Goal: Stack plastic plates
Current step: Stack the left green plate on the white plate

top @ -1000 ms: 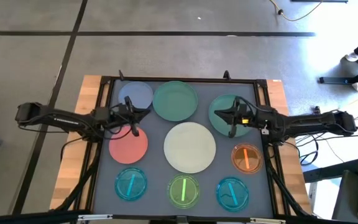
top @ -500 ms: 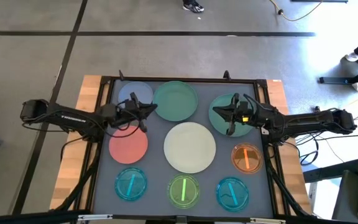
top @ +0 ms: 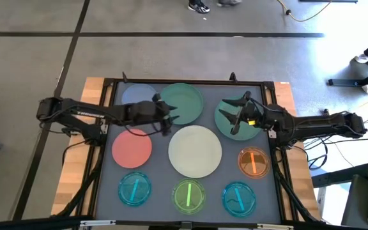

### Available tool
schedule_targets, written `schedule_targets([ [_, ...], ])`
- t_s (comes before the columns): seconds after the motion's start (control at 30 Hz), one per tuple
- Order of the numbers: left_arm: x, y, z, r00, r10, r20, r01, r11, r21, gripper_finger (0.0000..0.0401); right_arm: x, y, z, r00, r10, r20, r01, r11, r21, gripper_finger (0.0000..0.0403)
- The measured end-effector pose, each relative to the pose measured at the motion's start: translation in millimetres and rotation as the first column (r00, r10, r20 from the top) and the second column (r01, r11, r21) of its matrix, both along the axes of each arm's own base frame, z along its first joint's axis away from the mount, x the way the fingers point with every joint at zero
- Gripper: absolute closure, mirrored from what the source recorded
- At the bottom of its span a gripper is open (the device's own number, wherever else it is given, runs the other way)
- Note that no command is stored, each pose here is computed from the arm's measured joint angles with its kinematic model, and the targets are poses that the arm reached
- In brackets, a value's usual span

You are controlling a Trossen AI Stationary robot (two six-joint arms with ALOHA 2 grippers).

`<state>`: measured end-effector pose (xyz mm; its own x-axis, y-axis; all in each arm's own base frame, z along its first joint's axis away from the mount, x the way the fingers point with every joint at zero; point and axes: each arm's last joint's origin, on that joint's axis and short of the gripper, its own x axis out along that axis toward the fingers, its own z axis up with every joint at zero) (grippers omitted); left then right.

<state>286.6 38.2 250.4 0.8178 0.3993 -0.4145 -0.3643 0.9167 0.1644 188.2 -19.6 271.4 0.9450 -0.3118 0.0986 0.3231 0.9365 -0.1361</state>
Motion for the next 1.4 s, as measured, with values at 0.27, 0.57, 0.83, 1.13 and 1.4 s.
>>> schedule_targets([
  [0.27, 29.2, -1.4, -7.7, 0.989, -0.04, -0.143, 0.047, 0.998, 0.045, 0.0192, 1.2, -0.1, 2.3, 1.0, 0.001, -0.021, 0.0, 1.0, 0.003, 0.0148],
  [0.57, 45.8, -5.2, -45.6, 0.961, -0.053, -0.273, 0.071, 0.996, 0.055, 0.0191, 1.3, -0.1, 2.1, 1.0, 0.004, -0.011, -0.004, 0.999, 0.036, 0.015],
  [0.83, 52.1, 17.3, -78.1, 0.929, -0.081, -0.36, 0.081, 0.997, -0.016, 0.0191, 1.3, -0.1, 2.1, 1.0, 0.004, -0.011, -0.004, 0.999, 0.035, 0.015],
  [1.13, 51.2, 32.1, -85.4, 0.925, -0.104, -0.365, 0.083, 0.994, -0.072, 0.0191, 1.4, -0.1, 0.6, 1.0, 0.004, -0.027, -0.003, 0.999, 0.035, 0.015],
  [1.4, 48.3, 39.9, -86.6, 0.925, -0.08, -0.372, 0.048, 0.994, -0.095, 0.0191, 1.4, -0.1, 0.6, 1.0, 0.004, -0.027, -0.003, 0.999, 0.035, 0.015],
])
